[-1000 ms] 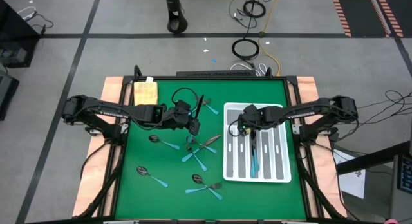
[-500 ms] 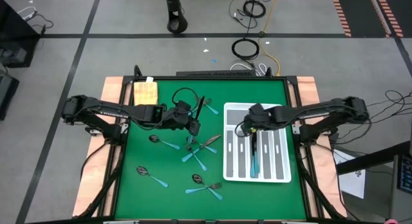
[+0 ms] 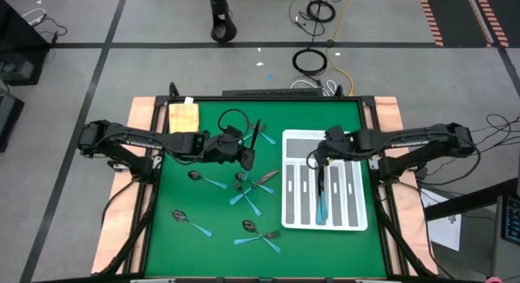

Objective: Sort silverware
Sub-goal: Put the left blue knife into the tray

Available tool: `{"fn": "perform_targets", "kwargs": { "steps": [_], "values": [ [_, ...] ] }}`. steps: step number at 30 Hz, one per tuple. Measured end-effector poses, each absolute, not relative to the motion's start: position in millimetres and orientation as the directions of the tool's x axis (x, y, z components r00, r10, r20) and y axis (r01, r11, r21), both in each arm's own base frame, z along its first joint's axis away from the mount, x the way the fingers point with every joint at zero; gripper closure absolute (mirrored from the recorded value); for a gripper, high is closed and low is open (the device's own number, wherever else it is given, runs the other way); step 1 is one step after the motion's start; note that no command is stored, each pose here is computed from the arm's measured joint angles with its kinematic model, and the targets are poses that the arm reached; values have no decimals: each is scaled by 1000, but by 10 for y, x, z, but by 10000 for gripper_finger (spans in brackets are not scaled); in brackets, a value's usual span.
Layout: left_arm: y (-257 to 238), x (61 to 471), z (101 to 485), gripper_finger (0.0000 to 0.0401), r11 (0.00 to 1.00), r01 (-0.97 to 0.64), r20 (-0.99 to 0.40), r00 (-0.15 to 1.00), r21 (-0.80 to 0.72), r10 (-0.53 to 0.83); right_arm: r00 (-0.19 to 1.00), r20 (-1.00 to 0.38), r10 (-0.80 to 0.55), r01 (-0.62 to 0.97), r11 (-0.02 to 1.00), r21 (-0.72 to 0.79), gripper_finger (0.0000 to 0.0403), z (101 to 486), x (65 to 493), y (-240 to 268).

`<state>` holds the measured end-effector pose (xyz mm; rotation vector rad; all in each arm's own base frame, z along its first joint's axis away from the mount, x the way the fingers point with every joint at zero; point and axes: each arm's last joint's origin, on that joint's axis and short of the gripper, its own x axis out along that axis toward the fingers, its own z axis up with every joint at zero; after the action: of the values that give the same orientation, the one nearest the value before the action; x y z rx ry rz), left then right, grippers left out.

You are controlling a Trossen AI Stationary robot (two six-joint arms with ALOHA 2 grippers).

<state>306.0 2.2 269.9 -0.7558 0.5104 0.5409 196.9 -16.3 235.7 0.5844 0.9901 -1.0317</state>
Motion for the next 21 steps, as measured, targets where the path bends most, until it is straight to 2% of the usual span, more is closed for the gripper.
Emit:
{"fn": "perform_targets", "kwargs": {
  "steps": [13,21],
  "values": [
    [21,3060,2698,373,621,-617,-607,748,-484,270,72,-902,-425,875,462,-148,403,1932,2286,-169],
    [21,3060,2698,373,627,-615,-607,748,-479,270,43,-936,-350,848,508,-151,403,1794,2360,-125]
  ]
}}
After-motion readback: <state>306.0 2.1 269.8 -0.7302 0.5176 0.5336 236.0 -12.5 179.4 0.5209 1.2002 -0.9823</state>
